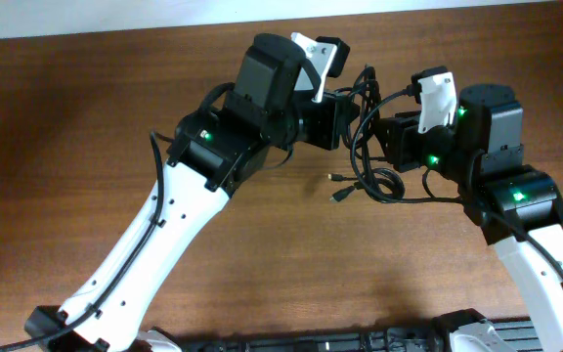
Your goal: Untangle cables
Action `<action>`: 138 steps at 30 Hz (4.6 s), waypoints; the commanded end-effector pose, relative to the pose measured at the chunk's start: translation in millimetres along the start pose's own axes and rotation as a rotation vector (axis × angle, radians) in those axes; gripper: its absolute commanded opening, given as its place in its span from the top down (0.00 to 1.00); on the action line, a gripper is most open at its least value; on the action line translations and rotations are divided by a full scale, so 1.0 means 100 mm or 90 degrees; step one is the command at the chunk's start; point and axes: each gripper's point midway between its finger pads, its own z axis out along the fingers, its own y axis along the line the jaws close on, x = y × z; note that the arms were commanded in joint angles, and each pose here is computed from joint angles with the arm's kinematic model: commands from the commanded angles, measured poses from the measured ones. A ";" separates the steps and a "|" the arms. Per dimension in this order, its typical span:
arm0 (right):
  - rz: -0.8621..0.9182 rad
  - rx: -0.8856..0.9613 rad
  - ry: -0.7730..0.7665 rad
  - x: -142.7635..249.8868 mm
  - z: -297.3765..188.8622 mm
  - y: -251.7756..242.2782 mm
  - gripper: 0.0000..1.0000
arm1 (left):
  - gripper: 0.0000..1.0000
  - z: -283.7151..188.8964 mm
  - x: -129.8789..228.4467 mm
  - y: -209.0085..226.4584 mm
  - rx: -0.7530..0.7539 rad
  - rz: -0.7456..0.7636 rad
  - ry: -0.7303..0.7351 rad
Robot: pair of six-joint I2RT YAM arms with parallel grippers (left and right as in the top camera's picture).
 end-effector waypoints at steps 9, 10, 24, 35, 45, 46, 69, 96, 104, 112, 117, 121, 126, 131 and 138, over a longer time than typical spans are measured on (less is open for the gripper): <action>0.028 0.054 0.027 0.07 0.15 -0.19 0.51 | 1.00 -0.04 0.00 -0.28 0.081 0.021 0.011; 0.029 0.061 0.030 0.08 0.17 -0.21 0.51 | 1.00 -0.04 0.00 -0.29 0.082 0.021 0.011; 0.068 0.106 0.049 0.15 0.26 -0.37 0.51 | 1.00 -0.04 -0.04 -0.30 0.086 0.027 0.000; 0.224 0.104 0.008 0.04 0.27 -0.35 0.50 | 1.00 -0.04 -0.04 -0.30 0.086 0.027 0.000; 0.245 0.159 0.013 0.11 0.23 -0.50 0.50 | 1.00 -0.07 -0.16 -0.09 0.035 0.017 -0.027; 0.246 0.160 0.014 0.12 0.23 -0.50 0.50 | 1.00 -0.08 -0.18 -0.04 0.030 0.014 -0.031; 0.277 0.283 -0.004 0.22 -0.10 -0.75 0.50 | 1.00 -0.25 -0.41 0.61 -0.129 -0.022 -0.095; -0.014 -0.046 -0.017 -0.07 -0.06 0.14 0.45 | 1.00 -0.25 -0.08 -0.19 0.169 0.223 -0.002; -0.014 -0.046 -0.018 -0.07 -0.06 0.14 0.96 | 1.00 -0.25 -0.09 -0.18 0.166 0.223 -0.003; -0.014 -0.063 -0.016 -0.07 -0.06 0.19 0.96 | 1.00 -0.20 -0.27 0.30 -0.018 0.113 -0.040; -0.016 -0.077 -0.018 -0.07 -0.08 0.23 0.96 | 1.00 -0.27 -0.33 0.76 -0.183 -0.015 -0.079; -0.019 -0.078 -0.028 -0.09 -0.13 0.25 0.96 | 1.00 -0.32 -0.29 0.90 -0.232 -0.043 -0.078; -0.026 -0.080 -0.046 -0.13 -0.23 0.28 0.96 | 1.00 -0.34 -0.22 0.96 -0.252 -0.049 -0.065; -0.019 -0.061 -0.049 -0.14 -0.23 0.24 0.96 | 1.00 -0.34 -0.18 0.98 -0.259 -0.053 -0.055; 0.204 0.164 -0.051 -0.01 -0.28 -0.39 0.96 | 1.00 -0.52 -0.15 1.30 -0.328 -0.150 -0.070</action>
